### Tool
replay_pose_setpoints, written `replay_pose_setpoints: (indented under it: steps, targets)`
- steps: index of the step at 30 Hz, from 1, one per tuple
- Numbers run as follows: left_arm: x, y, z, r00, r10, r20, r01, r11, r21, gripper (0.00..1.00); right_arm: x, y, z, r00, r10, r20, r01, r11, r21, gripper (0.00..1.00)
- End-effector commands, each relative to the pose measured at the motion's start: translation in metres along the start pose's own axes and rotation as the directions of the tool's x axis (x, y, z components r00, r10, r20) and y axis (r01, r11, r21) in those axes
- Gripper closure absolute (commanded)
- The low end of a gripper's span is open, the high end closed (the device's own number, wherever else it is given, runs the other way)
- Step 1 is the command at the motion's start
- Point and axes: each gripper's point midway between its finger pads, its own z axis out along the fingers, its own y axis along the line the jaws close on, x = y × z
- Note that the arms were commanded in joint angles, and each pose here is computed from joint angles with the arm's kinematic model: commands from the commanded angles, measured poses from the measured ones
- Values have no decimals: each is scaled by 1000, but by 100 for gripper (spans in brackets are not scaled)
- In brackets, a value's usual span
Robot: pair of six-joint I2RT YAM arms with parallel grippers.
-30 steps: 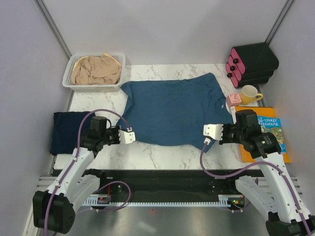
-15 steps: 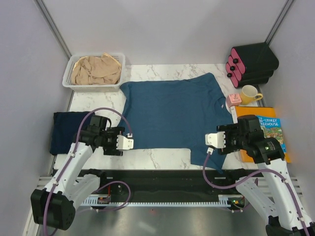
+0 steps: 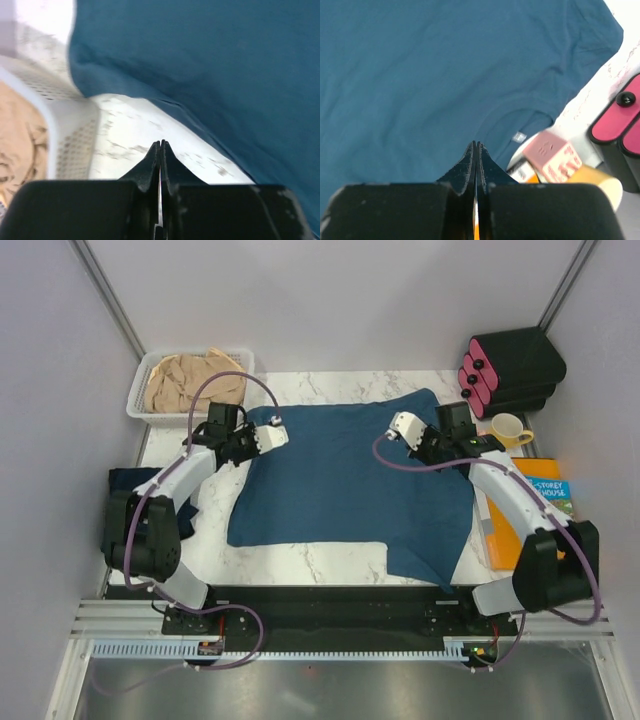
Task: Fold and stack the t-shirts
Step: Flatten out the tshirt
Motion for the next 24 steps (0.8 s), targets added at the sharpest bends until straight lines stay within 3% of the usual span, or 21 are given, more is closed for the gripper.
replay_pose_setpoints:
  steps: [1, 5, 10, 24]
  targets:
    - [-21, 79, 10, 991, -123, 48, 130, 969, -208, 98, -39, -50, 24, 972, 198, 130, -210, 974, 86, 100]
    - [-21, 109, 29, 989, -143, 32, 146, 957, -250, 98, -37, -55, 53, 963, 236, 129, -247, 966, 77, 100]
    - [-32, 132, 43, 988, -142, 55, 152, 951, -268, 98, -15, -58, 97, 935, 356, 0, -355, 934, 36, 100]
    - [-17, 118, 109, 997, -52, -51, 41, 979, -201, 98, -15, -93, 148, 914, 405, -4, -403, 911, 90, 100]
